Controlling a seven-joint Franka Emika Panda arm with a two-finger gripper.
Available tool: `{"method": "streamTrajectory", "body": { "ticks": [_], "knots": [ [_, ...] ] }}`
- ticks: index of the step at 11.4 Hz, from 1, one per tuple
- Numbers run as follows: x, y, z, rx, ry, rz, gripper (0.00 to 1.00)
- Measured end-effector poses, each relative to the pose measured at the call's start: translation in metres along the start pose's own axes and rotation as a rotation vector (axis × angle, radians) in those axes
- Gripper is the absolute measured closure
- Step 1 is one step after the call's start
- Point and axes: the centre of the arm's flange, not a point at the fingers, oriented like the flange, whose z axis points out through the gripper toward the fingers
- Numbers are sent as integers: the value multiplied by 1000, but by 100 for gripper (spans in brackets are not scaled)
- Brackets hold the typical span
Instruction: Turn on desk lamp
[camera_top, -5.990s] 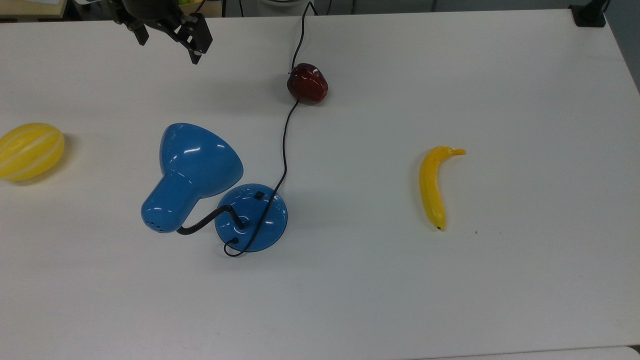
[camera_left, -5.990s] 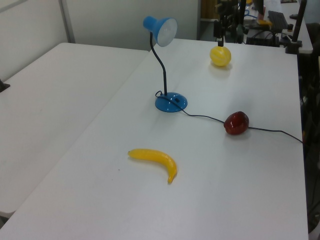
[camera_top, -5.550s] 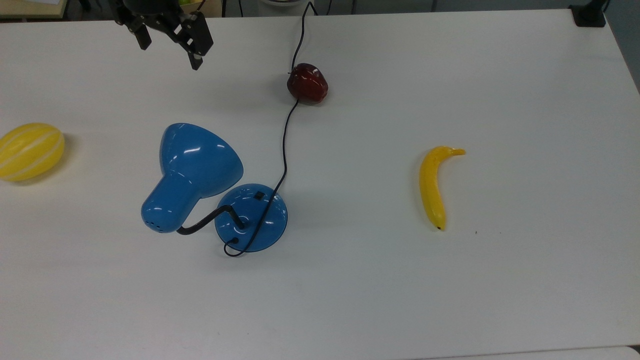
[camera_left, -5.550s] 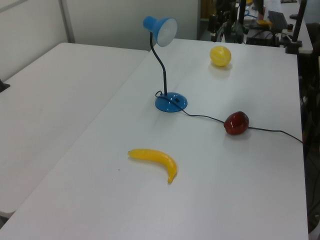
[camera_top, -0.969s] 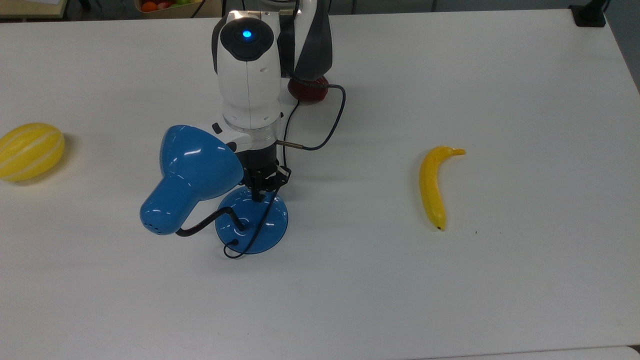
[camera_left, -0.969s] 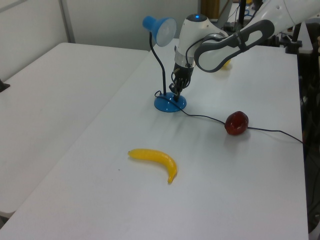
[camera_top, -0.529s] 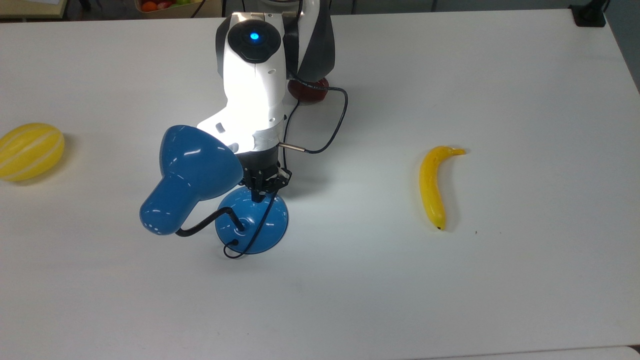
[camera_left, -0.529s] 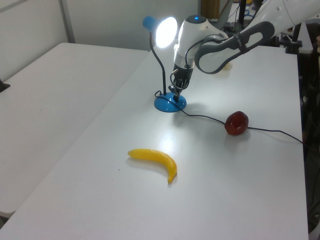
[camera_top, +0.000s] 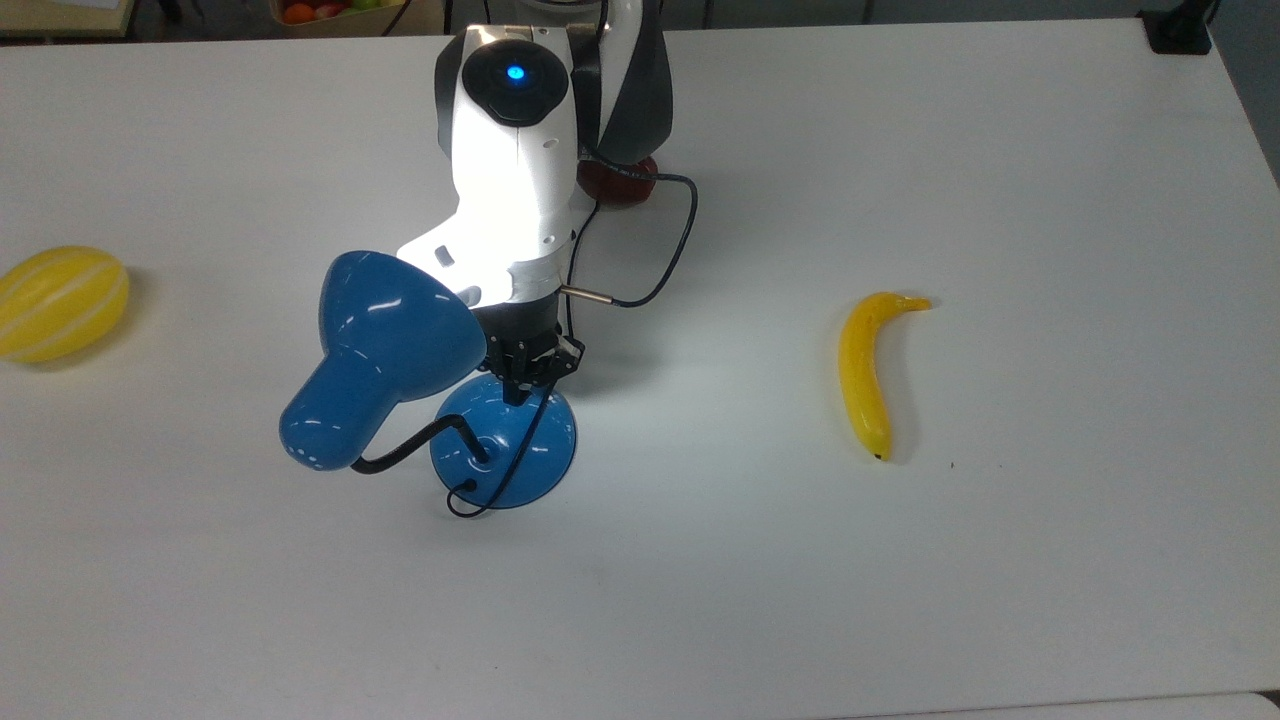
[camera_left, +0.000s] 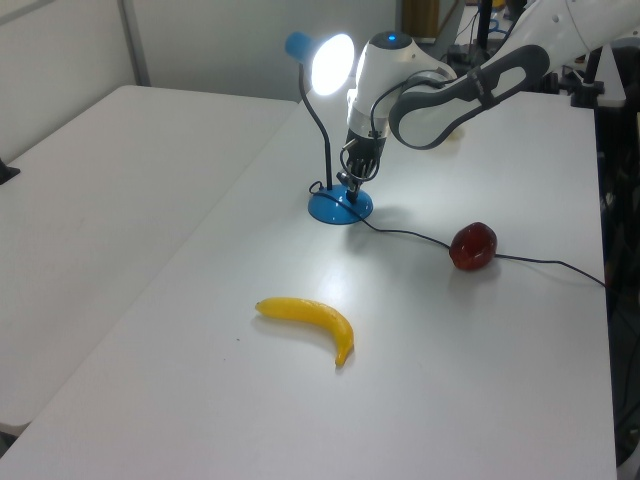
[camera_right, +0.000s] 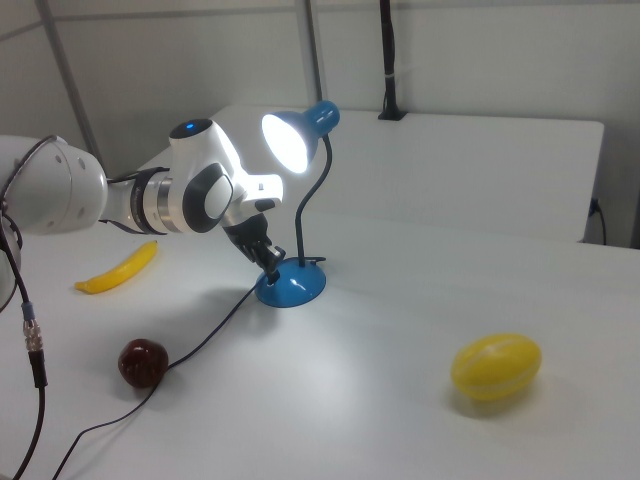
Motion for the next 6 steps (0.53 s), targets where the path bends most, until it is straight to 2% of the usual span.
{"method": "streamTrajectory", "body": {
  "ticks": [3, 6],
  "knots": [
    [-11, 9, -24, -7, 5, -15, 99],
    [-41, 30, -101, -33, -39, -31, 96]
  ]
}}
